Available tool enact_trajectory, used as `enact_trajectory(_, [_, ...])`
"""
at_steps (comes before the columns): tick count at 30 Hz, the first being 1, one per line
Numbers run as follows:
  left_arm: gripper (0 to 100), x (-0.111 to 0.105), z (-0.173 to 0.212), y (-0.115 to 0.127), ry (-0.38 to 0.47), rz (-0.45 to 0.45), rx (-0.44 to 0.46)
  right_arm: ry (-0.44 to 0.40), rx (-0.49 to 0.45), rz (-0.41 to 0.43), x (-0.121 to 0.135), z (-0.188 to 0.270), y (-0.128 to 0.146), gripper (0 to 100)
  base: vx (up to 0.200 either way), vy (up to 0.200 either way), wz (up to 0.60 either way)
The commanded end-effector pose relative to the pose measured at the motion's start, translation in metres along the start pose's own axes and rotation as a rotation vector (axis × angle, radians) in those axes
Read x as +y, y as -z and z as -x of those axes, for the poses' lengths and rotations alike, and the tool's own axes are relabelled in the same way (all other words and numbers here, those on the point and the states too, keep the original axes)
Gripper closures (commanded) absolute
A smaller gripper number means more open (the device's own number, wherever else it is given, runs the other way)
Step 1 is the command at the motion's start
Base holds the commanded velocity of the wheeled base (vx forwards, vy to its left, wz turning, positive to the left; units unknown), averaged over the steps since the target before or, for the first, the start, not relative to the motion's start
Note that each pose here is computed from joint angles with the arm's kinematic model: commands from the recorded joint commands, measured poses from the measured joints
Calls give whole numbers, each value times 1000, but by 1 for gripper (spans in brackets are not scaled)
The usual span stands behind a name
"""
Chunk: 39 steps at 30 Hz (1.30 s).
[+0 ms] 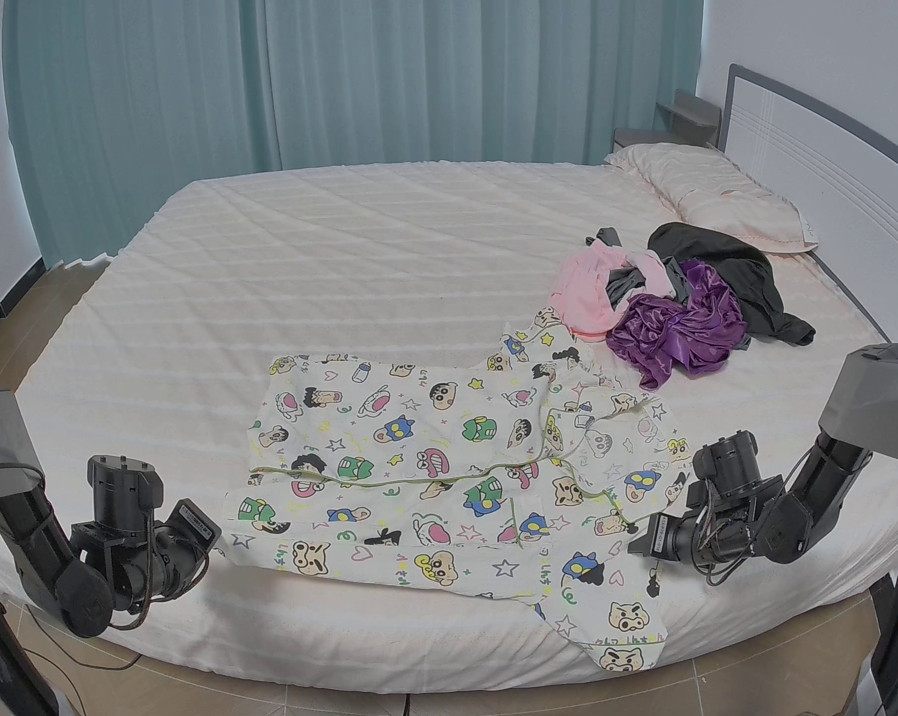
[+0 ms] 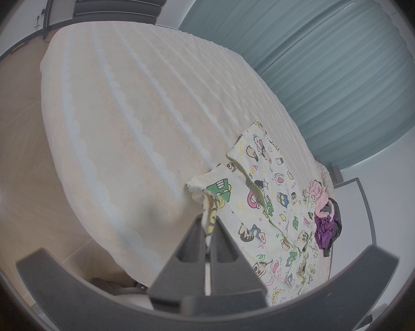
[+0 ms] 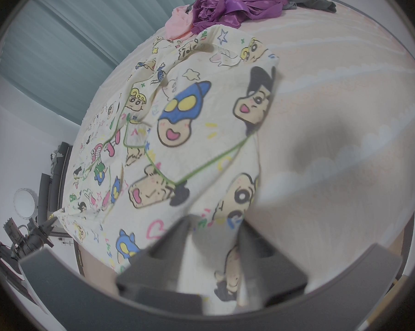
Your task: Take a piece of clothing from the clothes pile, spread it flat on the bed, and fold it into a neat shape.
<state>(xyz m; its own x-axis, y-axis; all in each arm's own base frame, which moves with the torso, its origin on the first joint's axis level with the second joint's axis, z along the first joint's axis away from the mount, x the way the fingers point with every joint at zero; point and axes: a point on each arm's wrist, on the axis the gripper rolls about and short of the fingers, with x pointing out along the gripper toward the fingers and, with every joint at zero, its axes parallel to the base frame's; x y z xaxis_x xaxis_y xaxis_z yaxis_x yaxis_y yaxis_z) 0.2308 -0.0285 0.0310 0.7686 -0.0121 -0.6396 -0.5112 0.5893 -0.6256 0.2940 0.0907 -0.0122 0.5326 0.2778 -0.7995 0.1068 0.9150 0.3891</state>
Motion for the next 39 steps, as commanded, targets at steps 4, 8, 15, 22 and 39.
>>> enact_trajectory(4, [100, -1, -1, -1, 7, 3, -4, -24, -73, -21, 4, -7, -24, 100, 0, 0, 0])
enact_trajectory(8, [100, -1, -2, -2, 5, 6, -7, -40, -142, -35, 4, -3, -44, 100, 0, 0, 0])
enact_trajectory(15, [100, 1, -14, 0, -22, 6, 10, -30, -198, -46, 2, -10, -62, 100, 0, 0, 0])
enact_trajectory(22, [100, 3, -21, 2, -34, 6, 20, -30, -191, -44, 2, -15, -64, 0, 0, 0, 0])
enact_trajectory(39, [100, 3, -19, 2, -31, 6, 19, 2, -216, -88, -18, 53, -44, 0, 0, 0, 0])
